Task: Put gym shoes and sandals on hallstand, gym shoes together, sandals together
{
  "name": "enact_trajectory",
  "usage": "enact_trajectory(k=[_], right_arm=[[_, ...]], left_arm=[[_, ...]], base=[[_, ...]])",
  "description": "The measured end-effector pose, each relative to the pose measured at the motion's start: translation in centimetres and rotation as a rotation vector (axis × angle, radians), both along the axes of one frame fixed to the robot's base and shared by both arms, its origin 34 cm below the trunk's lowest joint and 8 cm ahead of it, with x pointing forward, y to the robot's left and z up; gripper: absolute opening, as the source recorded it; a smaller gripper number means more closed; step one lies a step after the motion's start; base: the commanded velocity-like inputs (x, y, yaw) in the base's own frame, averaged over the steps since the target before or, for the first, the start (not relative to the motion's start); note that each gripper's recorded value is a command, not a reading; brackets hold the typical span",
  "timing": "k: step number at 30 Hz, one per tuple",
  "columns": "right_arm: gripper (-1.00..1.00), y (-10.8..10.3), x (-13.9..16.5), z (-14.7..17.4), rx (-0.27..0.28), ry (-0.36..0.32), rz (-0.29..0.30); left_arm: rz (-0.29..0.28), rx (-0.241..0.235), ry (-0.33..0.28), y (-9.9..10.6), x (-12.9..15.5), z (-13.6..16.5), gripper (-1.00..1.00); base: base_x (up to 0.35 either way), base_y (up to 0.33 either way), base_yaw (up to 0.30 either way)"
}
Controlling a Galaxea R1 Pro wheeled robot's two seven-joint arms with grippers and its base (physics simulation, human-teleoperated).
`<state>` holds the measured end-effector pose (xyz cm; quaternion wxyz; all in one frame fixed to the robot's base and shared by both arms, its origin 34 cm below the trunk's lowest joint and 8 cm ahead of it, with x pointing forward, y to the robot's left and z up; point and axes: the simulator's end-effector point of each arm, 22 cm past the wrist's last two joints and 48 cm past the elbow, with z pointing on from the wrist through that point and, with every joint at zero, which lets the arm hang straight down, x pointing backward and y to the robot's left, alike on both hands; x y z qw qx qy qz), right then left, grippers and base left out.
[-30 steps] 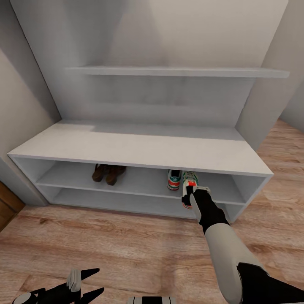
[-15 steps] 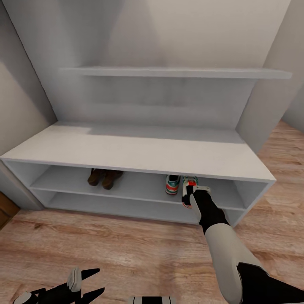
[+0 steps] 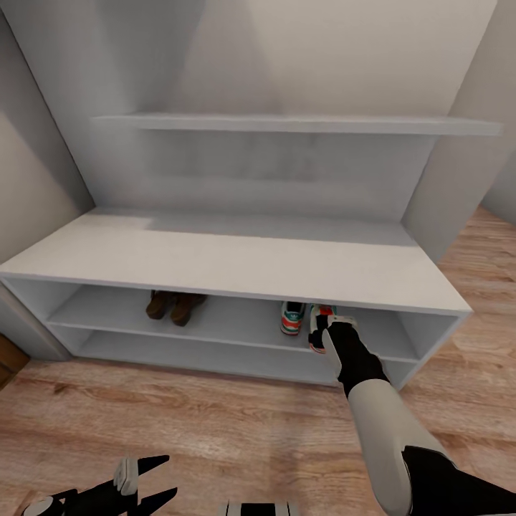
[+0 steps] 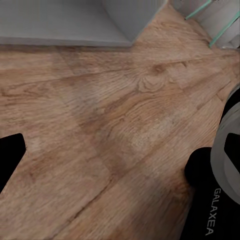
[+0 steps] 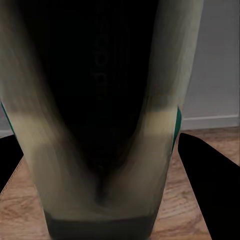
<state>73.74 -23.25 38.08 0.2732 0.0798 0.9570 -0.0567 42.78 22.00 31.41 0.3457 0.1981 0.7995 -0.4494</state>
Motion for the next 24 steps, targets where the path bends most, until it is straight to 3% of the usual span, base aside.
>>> enact_trajectory(k=[24], right_arm=[[-1.00, -0.02, 0.00, -0.03, -0.001, 0.000, 0.000]], left_arm=[[0.000, 0.000, 0.000, 0.01, 0.00, -0.02, 1.00]], base=[[0.083, -0.007, 0.000]])
